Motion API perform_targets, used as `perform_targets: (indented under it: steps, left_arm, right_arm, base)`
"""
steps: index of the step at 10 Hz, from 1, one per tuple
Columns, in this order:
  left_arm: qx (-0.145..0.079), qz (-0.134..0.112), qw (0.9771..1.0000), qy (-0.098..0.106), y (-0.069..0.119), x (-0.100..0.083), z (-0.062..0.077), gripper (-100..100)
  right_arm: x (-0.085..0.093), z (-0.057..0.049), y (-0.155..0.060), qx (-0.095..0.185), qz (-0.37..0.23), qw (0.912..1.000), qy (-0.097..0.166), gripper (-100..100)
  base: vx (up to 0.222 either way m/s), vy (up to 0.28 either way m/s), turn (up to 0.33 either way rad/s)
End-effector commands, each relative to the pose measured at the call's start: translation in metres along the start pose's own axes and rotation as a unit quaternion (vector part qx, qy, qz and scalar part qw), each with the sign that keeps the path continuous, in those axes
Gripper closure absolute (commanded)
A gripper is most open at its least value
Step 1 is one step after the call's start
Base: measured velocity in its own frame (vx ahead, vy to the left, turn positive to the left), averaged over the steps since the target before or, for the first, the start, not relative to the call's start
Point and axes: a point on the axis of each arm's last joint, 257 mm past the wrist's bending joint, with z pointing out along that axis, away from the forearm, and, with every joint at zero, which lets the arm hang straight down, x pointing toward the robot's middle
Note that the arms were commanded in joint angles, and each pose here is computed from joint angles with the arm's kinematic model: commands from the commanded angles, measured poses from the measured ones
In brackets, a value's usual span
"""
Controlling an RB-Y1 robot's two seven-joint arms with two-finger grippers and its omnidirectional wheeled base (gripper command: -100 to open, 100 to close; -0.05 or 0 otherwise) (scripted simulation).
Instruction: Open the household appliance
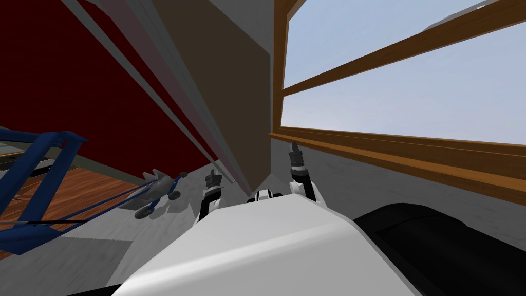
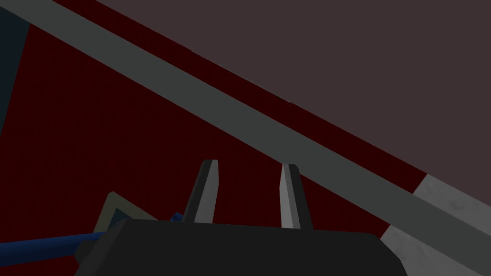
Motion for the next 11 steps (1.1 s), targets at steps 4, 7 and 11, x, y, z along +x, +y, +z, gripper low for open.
perform_targets:
  steps: [4,7,11]
  left_arm:
    - [-0.026,-0.006,0.9995,-0.019,0.026,-0.019,-0.009,-100]
    - [-0.037,-0.014,0.9987,-0.033,0.039,-0.032,-0.016,-100]
    - [-0.043,-0.023,0.9978,-0.046,0.049,-0.04,-0.022,-100]
  right_arm:
    - [0.0,0.0,0.0,0.0,0.0,1.0,0.0,0]
    - [0.0,0.0,0.0,0.0,0.0,1.0,0.0,0]
    - [0.0,0.0,0.0,0.0,0.0,1.0,0.0,0]
  base:
    - [0.011,-0.014,0.024]
    - [0.025,-0.033,0.036]
    - [0.016,-0.022,0.02]
